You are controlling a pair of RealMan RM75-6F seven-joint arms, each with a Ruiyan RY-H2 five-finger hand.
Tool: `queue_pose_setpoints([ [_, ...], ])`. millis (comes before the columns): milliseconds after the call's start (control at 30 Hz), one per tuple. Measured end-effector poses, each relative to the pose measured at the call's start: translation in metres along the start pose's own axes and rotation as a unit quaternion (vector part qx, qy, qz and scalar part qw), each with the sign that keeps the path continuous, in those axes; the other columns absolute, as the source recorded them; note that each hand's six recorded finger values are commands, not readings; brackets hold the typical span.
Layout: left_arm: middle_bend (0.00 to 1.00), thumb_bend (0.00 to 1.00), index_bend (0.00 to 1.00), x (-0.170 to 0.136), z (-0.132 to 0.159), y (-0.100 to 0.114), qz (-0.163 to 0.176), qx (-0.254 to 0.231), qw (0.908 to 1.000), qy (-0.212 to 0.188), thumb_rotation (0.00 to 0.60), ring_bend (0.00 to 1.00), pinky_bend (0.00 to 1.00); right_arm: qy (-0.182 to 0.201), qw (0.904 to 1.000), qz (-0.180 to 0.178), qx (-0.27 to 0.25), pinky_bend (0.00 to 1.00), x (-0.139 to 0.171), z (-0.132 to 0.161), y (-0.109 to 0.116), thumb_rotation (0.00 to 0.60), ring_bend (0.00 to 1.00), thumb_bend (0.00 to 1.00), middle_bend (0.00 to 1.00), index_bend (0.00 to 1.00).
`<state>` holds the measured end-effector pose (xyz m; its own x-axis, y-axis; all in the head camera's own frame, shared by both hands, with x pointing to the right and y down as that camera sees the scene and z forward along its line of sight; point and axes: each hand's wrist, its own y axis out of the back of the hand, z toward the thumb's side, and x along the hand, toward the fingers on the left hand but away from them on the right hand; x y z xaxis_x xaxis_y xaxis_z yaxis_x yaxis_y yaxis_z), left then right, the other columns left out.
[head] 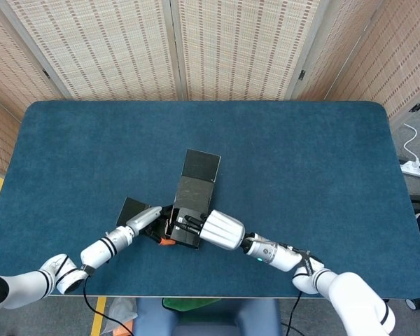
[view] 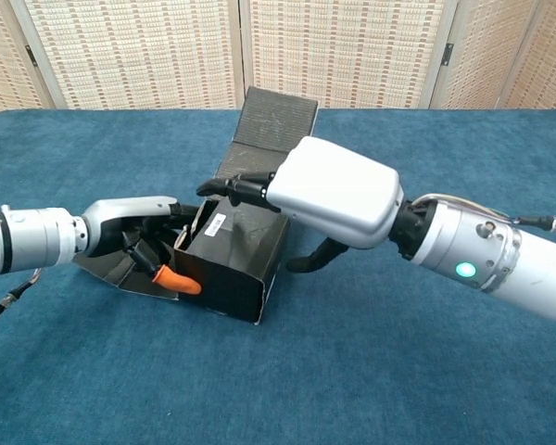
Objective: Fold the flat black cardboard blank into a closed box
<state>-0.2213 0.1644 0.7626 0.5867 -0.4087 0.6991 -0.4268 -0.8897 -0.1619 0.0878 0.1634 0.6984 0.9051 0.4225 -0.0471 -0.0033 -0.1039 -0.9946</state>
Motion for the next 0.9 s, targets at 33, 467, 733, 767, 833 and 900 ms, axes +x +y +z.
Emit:
queue_pose_setpoints([
  [33, 0.25, 0.23, 0.22, 0.001, -0.001, -0.002, 0.001, 0.004, 1.0000, 0.003, 0.600, 0.59, 0.86, 0.002, 1.0000, 0.002, 0.003, 1.00, 0.001, 0.001, -0.002, 0.600, 0.73, 0.00, 0.31, 0.14],
  [467, 0.21, 0.23, 0.11, 0.002, -0.002, -0.002, -0.004, 0.009, 0.9997, 0.024, 0.600, 0.59, 0.86, 0.004, 0.9999, 0.013, 0.002, 1.00, 0.001, 0.005, -0.016, 0.600, 0.73, 0.03, 0.32, 0.18],
  [733, 0.19, 0.23, 0.10, 0.001, 0.000, -0.004, -0.008, 0.011, 0.9996, 0.026, 0.600, 0.59, 0.85, 0.008, 0.9998, 0.018, 0.000, 1.00, 0.000, 0.005, -0.017, 0.600, 0.73, 0.08, 0.32, 0.19],
  [767, 0.19, 0.23, 0.10, 0.001, 0.000, -0.004, -0.008, 0.010, 0.9996, 0.026, 0.600, 0.59, 0.85, 0.007, 0.9998, 0.019, 0.000, 1.00, -0.001, 0.004, -0.017, 0.600, 0.73, 0.09, 0.32, 0.19],
  [833, 0.20, 0.23, 0.11, 0.002, 0.000, -0.004, -0.007, 0.010, 0.9996, 0.026, 0.600, 0.59, 0.85, 0.005, 0.9998, 0.019, -0.001, 1.00, -0.001, 0.004, -0.017, 0.600, 0.73, 0.10, 0.32, 0.19],
  [900, 0.21, 0.23, 0.12, 0.002, -0.001, -0.004, -0.007, 0.011, 0.9995, 0.028, 0.600, 0.59, 0.85, 0.002, 0.9998, 0.017, -0.003, 1.00, -0.004, 0.003, -0.016, 0.600, 0.73, 0.10, 0.32, 0.20],
])
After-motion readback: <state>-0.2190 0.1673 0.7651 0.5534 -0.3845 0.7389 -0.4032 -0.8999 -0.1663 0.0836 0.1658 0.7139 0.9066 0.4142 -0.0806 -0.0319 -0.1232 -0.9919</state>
